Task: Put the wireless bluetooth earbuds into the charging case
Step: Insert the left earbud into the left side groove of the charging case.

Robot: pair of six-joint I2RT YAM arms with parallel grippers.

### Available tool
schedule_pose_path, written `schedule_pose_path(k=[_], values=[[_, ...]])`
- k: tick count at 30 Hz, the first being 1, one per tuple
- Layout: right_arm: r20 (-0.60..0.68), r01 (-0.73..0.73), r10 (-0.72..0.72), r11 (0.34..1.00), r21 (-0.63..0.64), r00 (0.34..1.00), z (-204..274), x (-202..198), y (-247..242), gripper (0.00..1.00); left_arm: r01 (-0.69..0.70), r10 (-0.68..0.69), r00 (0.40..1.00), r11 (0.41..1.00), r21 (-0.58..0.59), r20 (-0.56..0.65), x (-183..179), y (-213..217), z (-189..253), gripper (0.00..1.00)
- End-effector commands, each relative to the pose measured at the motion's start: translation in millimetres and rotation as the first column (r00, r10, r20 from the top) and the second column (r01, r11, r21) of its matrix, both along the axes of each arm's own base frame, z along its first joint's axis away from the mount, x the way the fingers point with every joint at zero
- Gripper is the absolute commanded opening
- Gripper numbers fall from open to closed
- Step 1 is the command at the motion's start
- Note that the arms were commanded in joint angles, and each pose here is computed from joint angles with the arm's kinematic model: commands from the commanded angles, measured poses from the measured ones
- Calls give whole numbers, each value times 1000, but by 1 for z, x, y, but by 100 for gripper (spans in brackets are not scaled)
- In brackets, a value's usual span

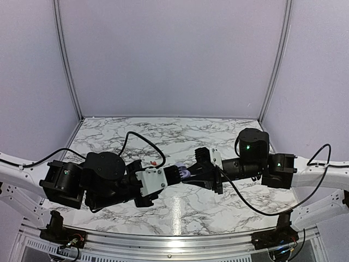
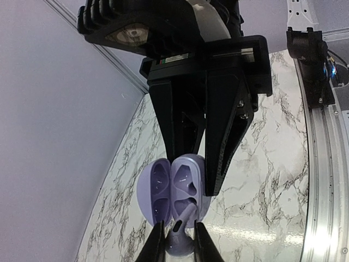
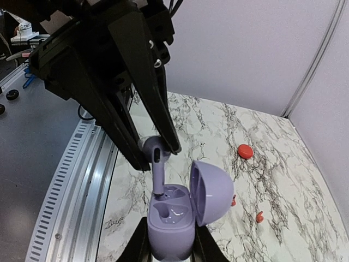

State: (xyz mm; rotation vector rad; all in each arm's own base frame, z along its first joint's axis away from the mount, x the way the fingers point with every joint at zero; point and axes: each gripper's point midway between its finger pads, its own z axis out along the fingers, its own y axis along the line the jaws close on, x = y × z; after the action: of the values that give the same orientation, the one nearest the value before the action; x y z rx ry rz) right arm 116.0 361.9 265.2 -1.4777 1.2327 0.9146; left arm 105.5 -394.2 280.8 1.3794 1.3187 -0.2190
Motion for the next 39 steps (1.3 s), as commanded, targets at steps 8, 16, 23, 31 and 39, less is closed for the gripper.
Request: schedule_pose_path(k=[8,16,23,31,39], values=[[9,-7,7,1000,29,1000,18,-2,4,0,-35,35,999,999,9,15,4,-3,7,9],[-10,0,0,1000,21,1000,16,1,7,0,-12,12,1000,1000,27,11,1,-9,5,7],[-15,0,0,999,34,1000,17,0,7,0,10,-10,1000,999,48,2,-3,-13,0,7],[-24,-11,13,998,65,1000,19,-3,7,0,32,-31,999,996,79,-13,-7,-15,-6,15],[-14,-16,18,996,85,1000,21,-6,3,0,42,-40,999,995,87,-24,-8,-15,-9,29]])
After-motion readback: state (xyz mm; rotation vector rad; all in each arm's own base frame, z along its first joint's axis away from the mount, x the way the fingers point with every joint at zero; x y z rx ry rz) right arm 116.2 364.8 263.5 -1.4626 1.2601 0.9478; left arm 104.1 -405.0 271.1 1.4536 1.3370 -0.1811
